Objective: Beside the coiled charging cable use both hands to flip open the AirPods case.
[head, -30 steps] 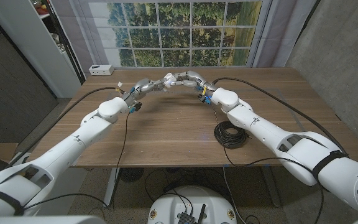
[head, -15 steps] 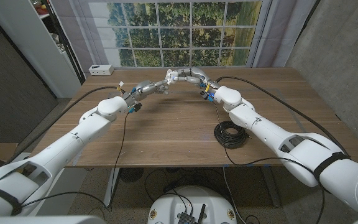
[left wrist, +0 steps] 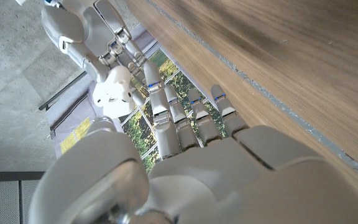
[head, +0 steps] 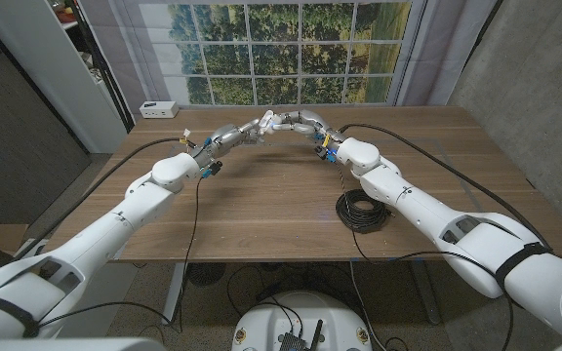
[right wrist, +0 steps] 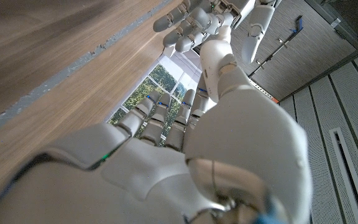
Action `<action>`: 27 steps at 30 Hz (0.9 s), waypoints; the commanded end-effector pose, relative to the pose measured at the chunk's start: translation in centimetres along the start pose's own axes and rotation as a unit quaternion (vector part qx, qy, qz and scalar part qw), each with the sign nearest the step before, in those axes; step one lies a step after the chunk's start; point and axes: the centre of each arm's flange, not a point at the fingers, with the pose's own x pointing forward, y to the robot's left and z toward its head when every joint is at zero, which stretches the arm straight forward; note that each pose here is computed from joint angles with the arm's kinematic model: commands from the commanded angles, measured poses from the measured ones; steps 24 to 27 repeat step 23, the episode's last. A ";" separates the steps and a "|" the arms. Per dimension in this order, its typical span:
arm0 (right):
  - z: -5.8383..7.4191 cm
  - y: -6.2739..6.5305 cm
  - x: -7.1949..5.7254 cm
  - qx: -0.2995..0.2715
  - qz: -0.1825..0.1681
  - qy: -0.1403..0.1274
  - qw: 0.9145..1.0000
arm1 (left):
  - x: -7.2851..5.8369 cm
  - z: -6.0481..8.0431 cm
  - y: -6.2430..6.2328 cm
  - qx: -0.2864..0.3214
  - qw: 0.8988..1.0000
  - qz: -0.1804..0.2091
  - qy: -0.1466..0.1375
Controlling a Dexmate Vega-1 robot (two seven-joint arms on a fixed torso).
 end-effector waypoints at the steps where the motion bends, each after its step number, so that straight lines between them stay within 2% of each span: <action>1: -0.6 1.1 -0.5 0.012 0.010 0.008 1.000 | 0.0 0.1 0.1 -0.010 1.000 0.006 -0.008; 8: -0.6 1.0 -0.2 0.020 0.000 0.004 1.000 | -0.4 0.3 0.4 -0.001 1.000 0.004 -0.012; 19: -0.7 0.1 -0.1 0.058 -0.033 -0.009 0.998 | -2.7 0.2 1.0 -0.004 0.999 0.031 -0.021; 27: -0.7 -0.3 -0.3 0.062 -0.045 -0.011 0.997 | -2.9 -0.1 1.1 -0.009 0.999 0.033 -0.025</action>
